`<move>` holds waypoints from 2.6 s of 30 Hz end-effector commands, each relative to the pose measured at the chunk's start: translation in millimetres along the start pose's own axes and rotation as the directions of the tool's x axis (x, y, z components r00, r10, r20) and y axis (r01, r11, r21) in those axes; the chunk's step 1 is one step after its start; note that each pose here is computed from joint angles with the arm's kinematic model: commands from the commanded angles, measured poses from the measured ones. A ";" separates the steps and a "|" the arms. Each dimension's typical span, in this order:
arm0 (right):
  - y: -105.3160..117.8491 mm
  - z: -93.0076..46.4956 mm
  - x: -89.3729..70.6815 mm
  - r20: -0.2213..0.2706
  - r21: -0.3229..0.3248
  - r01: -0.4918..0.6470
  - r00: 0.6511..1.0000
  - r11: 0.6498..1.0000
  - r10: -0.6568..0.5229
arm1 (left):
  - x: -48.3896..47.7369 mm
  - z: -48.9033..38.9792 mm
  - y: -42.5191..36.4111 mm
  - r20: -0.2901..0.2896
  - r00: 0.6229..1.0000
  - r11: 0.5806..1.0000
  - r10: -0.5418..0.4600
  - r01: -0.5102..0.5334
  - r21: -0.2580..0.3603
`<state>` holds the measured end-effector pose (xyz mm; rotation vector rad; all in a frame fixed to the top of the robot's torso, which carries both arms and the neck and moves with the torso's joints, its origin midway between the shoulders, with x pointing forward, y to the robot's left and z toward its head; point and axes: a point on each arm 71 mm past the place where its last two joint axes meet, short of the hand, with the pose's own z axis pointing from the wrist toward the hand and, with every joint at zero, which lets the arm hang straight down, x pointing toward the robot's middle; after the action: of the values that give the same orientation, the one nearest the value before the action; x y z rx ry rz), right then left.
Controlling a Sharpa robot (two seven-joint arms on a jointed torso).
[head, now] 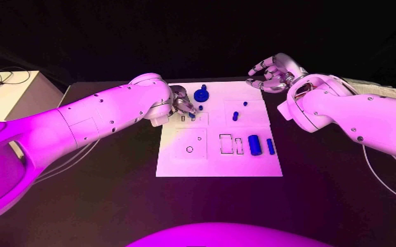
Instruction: Assemble the parts on the task board
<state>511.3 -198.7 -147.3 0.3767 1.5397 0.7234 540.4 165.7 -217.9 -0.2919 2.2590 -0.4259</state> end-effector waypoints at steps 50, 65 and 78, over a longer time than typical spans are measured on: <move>-1.0 -0.6 -0.6 -0.009 -0.008 0.018 1.000 1.000 -0.018 | 12.7 1.8 3.2 -0.022 0.995 0.996 0.093 -0.094 -0.011; -0.9 -0.2 -0.2 -0.009 -0.009 0.018 1.000 1.000 -0.018 | 12.7 1.1 4.3 -0.044 0.994 0.995 0.097 -0.098 -0.011; -1.5 0.2 0.2 -0.009 -0.007 0.019 1.000 1.000 -0.019 | 14.0 0.2 5.1 -0.071 0.991 0.994 0.109 -0.110 -0.010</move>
<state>512.1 -200.9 -148.1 0.3725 1.5409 0.7146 535.0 164.8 -222.6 -0.1906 2.2806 -0.3876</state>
